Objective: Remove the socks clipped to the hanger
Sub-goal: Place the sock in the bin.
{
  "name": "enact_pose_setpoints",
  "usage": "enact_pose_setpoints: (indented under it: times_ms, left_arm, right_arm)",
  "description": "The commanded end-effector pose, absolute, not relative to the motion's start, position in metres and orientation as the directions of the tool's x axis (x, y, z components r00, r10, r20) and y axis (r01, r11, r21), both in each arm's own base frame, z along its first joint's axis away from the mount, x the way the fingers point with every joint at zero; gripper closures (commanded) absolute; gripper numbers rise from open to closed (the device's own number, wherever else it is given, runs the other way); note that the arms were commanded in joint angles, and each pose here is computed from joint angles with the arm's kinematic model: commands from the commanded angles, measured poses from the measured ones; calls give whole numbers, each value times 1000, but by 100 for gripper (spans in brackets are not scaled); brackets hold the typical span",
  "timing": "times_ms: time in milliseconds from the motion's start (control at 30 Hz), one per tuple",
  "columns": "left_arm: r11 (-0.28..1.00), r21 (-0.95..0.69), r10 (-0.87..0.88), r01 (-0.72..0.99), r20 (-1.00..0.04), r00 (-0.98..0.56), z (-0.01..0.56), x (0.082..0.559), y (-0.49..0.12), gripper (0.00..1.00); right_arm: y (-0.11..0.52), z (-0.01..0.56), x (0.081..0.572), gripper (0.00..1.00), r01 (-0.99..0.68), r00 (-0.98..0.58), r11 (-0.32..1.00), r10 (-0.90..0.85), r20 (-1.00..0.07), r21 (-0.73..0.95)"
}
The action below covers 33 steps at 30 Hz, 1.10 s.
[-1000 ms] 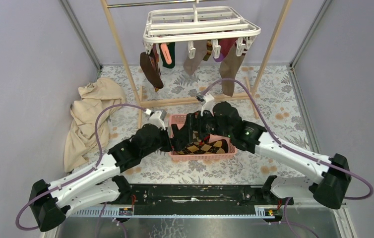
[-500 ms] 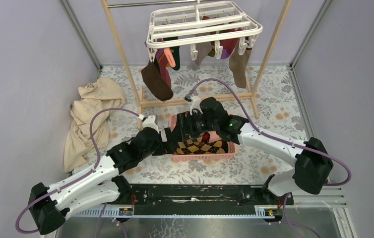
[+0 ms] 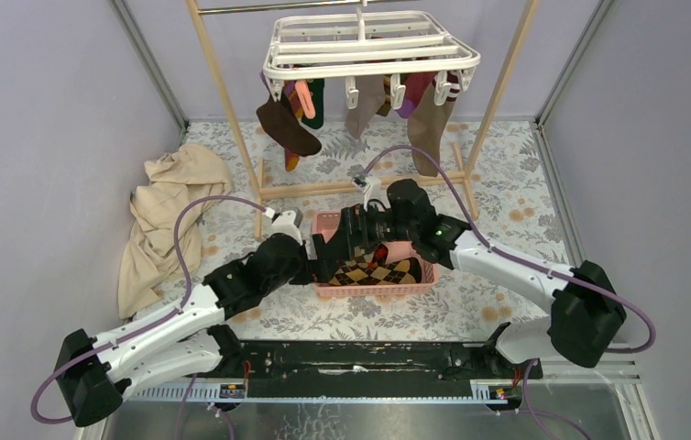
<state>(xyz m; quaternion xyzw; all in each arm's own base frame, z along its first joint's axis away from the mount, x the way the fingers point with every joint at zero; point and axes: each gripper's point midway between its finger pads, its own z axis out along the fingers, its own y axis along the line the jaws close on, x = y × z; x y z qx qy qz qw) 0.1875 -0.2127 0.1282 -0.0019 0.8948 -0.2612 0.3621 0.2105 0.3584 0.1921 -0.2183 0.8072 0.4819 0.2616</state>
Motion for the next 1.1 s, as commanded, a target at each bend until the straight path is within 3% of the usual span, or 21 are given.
enact_pose_setpoints:
  times_ms: [0,133,333,433,600,933,1067]
  left_arm:
    - [691,-623,-310,366,-713,-629,228,191,-249,1]
    - [704,-613,-305,358,-717,-626,229,196,-251,1]
    - [741,-591,-323,319,-730,-602,232,208,-248,1]
    - [761,-567,-320,315,-751,-578,236,214,-245,1]
    - [705,-533,-215,467,-789,-576,242,207,-269,1]
    - [623,-563,-151,543,-767,-623,232,199,-299,6]
    - [618,-563,-150,549,-770,-621,233,200,-301,7]
  right_arm:
    - [217,113,302,7,-268,-741,907,21,-671,324]
    - [212,145,301,6,-298,-681,899,35,-732,320]
    - [191,126,295,8,-242,-745,948,-45,-666,206]
    - [188,125,293,8,-226,-721,945,2,-692,238]
    - [219,170,284,7,-376,-660,842,51,-749,388]
    - [268,251,242,9,-625,-630,535,83,-772,568]
    - [256,256,250,9,-572,-618,604,129,-776,556]
